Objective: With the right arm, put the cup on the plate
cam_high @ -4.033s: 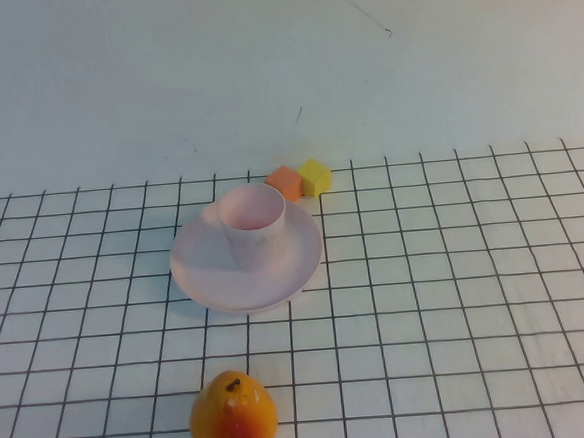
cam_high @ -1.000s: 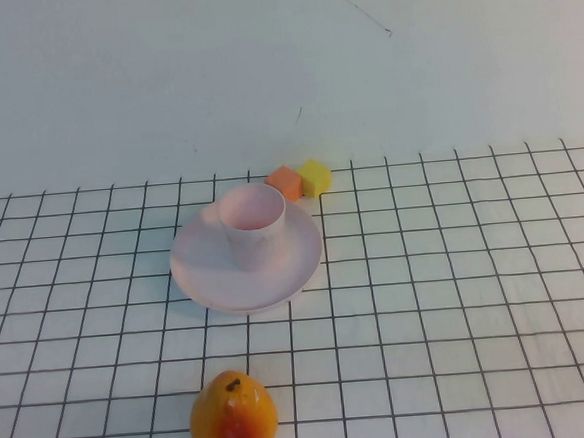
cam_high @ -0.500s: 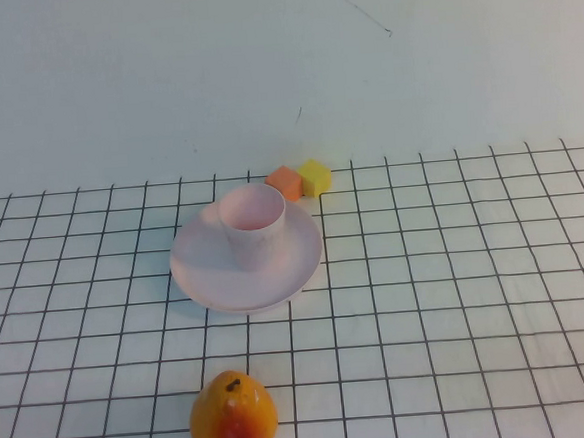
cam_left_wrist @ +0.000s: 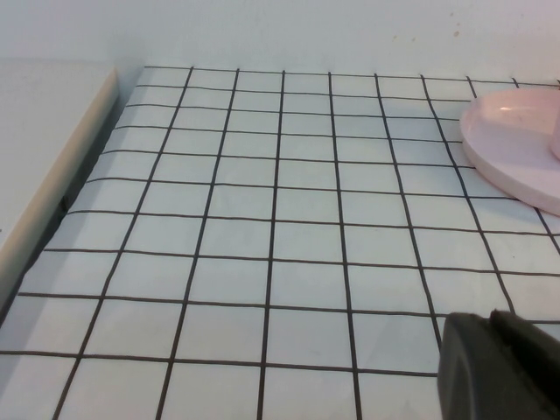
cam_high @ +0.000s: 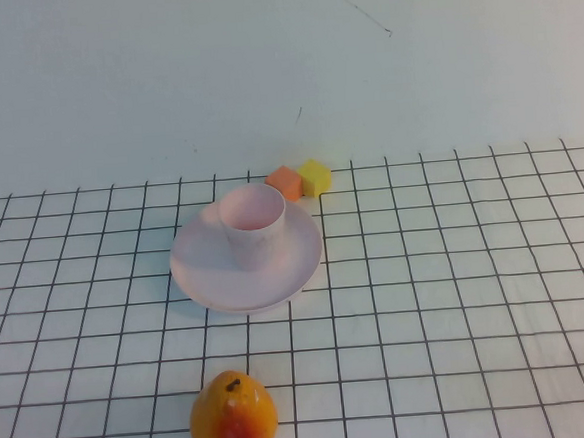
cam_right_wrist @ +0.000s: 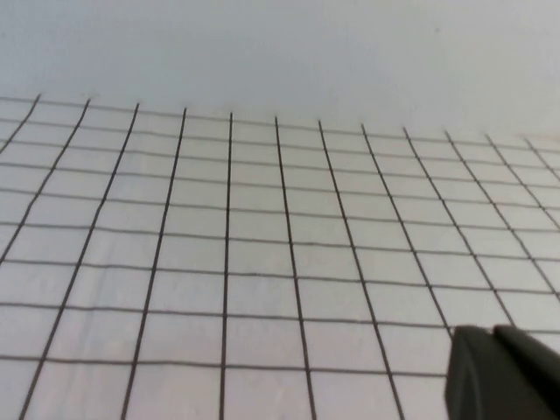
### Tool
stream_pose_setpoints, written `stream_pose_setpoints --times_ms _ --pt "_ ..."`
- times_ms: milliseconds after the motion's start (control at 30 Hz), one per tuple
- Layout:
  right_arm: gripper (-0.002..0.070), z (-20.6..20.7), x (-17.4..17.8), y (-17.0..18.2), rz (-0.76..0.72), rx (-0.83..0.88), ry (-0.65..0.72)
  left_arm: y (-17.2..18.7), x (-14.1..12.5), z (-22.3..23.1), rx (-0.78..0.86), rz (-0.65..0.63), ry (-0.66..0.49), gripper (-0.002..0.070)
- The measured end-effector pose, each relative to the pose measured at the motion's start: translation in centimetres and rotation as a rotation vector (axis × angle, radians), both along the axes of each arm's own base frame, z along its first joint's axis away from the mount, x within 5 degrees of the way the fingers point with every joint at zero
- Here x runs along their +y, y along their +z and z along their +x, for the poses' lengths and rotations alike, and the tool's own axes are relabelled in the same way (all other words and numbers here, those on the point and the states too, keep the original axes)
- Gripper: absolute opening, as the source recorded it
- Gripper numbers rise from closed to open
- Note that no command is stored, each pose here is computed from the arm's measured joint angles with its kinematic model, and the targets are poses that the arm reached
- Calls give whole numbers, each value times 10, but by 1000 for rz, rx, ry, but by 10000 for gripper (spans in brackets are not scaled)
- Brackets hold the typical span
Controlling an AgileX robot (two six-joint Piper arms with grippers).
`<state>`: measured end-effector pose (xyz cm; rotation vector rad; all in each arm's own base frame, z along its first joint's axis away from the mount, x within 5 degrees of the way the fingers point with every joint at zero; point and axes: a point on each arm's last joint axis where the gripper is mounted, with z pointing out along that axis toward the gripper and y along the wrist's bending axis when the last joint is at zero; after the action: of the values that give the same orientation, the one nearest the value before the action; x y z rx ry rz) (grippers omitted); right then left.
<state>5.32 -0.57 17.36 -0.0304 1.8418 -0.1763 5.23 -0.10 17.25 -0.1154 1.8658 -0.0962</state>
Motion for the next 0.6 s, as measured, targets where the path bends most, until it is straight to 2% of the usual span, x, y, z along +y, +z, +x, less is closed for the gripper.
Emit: stream_pose_setpoints --times_ms 200,600 --pt "0 -2 1 -7 29 80 3 0 0 0 0 0 0 -3" --pt "0 -2 2 -7 0 86 22 0 0 0 0 0 0 -3"
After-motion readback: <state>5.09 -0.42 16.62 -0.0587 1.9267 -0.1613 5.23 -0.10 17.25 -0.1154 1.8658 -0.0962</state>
